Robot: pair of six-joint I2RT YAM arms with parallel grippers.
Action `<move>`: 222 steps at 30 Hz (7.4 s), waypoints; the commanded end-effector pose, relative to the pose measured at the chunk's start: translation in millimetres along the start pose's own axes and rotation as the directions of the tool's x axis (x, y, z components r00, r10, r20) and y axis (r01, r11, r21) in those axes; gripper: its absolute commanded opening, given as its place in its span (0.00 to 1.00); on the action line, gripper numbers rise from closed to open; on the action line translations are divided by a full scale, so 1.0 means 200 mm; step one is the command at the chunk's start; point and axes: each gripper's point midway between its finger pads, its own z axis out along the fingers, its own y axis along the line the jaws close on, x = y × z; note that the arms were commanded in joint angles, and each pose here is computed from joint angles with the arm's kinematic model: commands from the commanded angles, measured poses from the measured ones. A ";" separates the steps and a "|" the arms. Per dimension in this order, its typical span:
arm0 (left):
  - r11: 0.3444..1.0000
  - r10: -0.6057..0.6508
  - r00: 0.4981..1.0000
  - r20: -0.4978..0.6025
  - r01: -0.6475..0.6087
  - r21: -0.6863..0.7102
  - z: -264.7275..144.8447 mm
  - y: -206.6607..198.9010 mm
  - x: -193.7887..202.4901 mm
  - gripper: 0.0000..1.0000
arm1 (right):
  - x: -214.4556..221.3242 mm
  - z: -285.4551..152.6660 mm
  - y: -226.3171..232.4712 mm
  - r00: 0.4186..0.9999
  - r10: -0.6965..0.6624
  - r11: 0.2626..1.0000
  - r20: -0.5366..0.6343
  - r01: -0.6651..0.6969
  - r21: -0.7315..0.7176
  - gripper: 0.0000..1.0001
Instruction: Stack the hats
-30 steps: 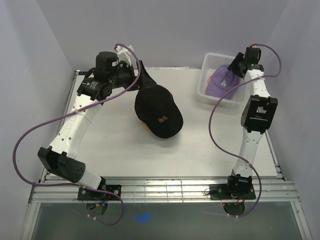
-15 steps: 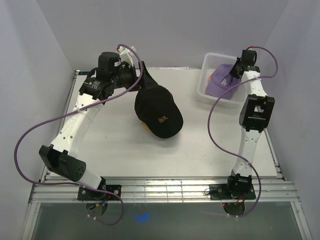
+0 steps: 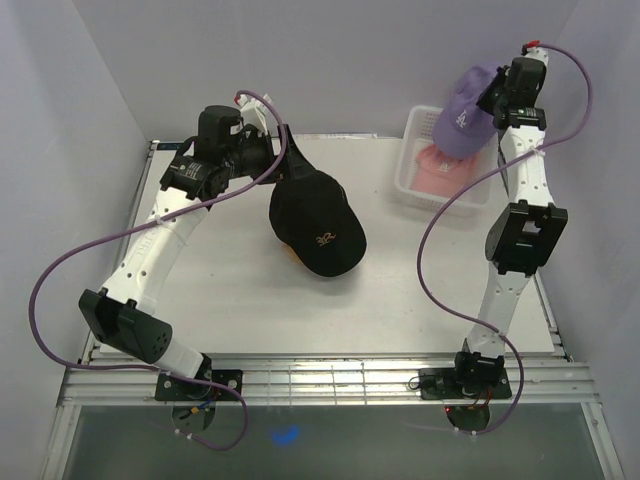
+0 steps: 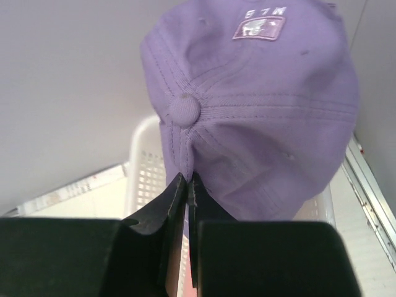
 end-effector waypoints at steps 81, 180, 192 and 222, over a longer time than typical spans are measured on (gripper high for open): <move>0.993 -0.116 0.974 0.197 0.115 0.014 -0.17 -0.10 -0.30 0.88 | 1.01 -1.86 1.54 0.600 -0.590 0.406 -0.540 -0.357 -0.841 0.08; 0.921 -0.134 0.991 0.024 0.134 -0.366 0.01 0.63 0.25 0.48 | 0.85 -2.03 1.89 0.775 -0.219 0.301 -0.593 -0.524 -0.797 0.66; 0.924 -0.122 0.992 0.029 0.124 -0.362 0.00 0.61 0.20 0.55 | 1.02 -1.71 1.84 0.745 -0.224 0.434 -0.628 -0.501 -0.749 0.65; 0.960 -0.075 0.992 0.103 0.099 -0.260 -0.03 0.57 -0.02 0.72 | 1.03 -1.49 1.79 0.730 -0.299 0.527 -0.615 -0.411 -0.744 0.65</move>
